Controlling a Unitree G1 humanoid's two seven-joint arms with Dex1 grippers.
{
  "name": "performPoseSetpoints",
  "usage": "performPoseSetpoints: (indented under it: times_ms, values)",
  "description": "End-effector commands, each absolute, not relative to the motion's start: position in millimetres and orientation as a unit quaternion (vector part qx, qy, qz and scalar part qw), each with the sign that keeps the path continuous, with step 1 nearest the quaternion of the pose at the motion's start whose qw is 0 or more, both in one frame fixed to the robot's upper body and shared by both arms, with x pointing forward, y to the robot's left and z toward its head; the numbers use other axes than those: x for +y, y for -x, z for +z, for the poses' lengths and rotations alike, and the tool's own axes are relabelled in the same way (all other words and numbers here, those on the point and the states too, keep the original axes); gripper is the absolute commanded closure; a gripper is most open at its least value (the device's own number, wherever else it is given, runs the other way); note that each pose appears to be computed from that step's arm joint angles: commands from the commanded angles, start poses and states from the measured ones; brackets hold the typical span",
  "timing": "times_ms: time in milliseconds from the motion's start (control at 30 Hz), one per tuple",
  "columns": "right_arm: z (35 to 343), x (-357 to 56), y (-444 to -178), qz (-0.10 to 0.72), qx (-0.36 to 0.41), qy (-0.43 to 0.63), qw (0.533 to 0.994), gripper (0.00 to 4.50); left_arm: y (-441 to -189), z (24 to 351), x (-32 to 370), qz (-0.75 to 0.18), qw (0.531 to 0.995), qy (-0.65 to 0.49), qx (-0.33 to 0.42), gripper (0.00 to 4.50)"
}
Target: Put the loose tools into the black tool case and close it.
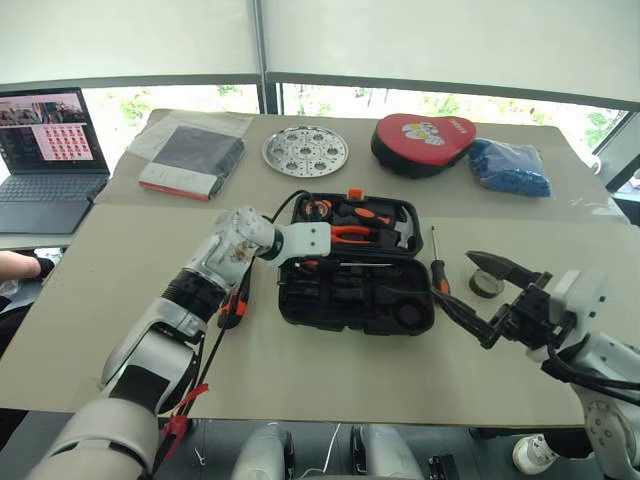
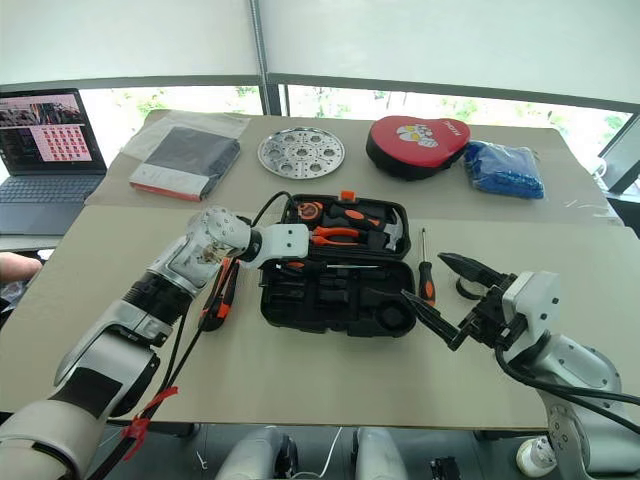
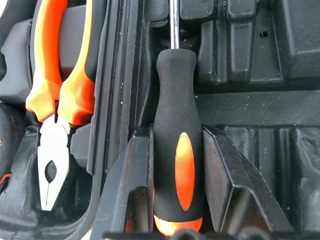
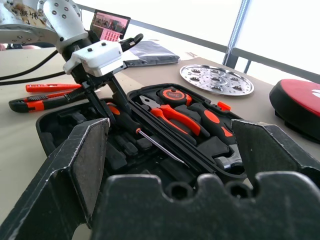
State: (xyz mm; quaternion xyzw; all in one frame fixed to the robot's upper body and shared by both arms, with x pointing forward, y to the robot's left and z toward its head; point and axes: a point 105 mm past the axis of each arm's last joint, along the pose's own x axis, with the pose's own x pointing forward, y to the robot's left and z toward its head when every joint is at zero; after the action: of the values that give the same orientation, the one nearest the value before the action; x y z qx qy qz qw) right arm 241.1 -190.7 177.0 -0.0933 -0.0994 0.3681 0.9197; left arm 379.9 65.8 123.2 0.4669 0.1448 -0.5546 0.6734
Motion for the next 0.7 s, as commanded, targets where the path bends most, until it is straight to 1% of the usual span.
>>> performPoseSetpoints:
  times_ms: [33, 67, 133, 200, 267, 333, 367, 400, 433, 500, 567, 600, 700]
  values:
    - [185.7, -185.1, -237.1, 0.376, -0.112, 0.091, 0.915, 0.0, -379.1, 139.5, 58.1, -0.555, 0.682, -0.465, 0.108, 2.37]
    - [185.0, -184.3, -236.4, 0.378, -0.11, 0.088, 0.915, 0.0, -376.6, 145.0, 52.5, -0.563, 0.689, -0.448, 0.087, 1.95]
    - [182.2, -182.4, -234.1, 0.38, -0.105, 0.083, 0.915, 0.0, -372.1, 160.9, 40.9, -0.576, 0.716, -0.392, 0.04, 1.44]
    - [180.0, -182.0, -232.4, 0.38, -0.1, 0.08, 0.916, 0.0, -366.7, 170.3, 37.1, -0.589, 0.729, -0.347, 0.013, 1.44]
    - [178.0, -183.1, -231.2, 0.377, -0.096, 0.078, 0.918, 0.0, -364.7, 170.6, 41.3, -0.592, 0.743, -0.313, 0.009, 1.44]
    - [176.8, -184.5, -230.6, 0.373, -0.095, 0.076, 0.92, 0.0, -368.0, 166.4, 47.6, -0.58, 0.765, -0.281, 0.009, 1.97]
    - [176.4, -184.9, -230.5, 0.371, -0.094, 0.076, 0.921, 0.0, -369.2, 163.1, 49.9, -0.577, 0.77, -0.273, 0.015, 2.11]
    - [175.8, -185.2, -230.3, 0.37, -0.094, 0.076, 0.921, 0.0, -368.4, 157.0, 51.5, -0.58, 0.77, -0.266, 0.024, 2.39]
    - [175.2, -185.8, -230.3, 0.368, -0.093, 0.076, 0.922, 0.0, -369.3, 152.3, 51.6, -0.578, 0.775, -0.256, 0.026, 2.77]
    - [173.3, -187.3, -230.4, 0.362, -0.092, 0.074, 0.925, 0.0, -375.5, 142.8, 50.1, -0.562, 0.798, -0.214, 0.041, 3.52]
    - [172.2, -188.4, -230.5, 0.359, -0.091, 0.074, 0.926, 0.0, -376.6, 134.5, 46.4, -0.561, 0.8, -0.205, 0.052, 4.23]
    - [171.7, -189.0, -230.7, 0.358, -0.091, 0.074, 0.926, 0.0, -375.8, 127.7, 43.7, -0.563, 0.799, -0.203, 0.064, 4.44]
    - [170.9, -190.0, -230.9, 0.356, -0.09, 0.075, 0.927, 0.0, -369.8, 113.0, 39.1, -0.577, 0.785, -0.205, 0.089, 4.44]
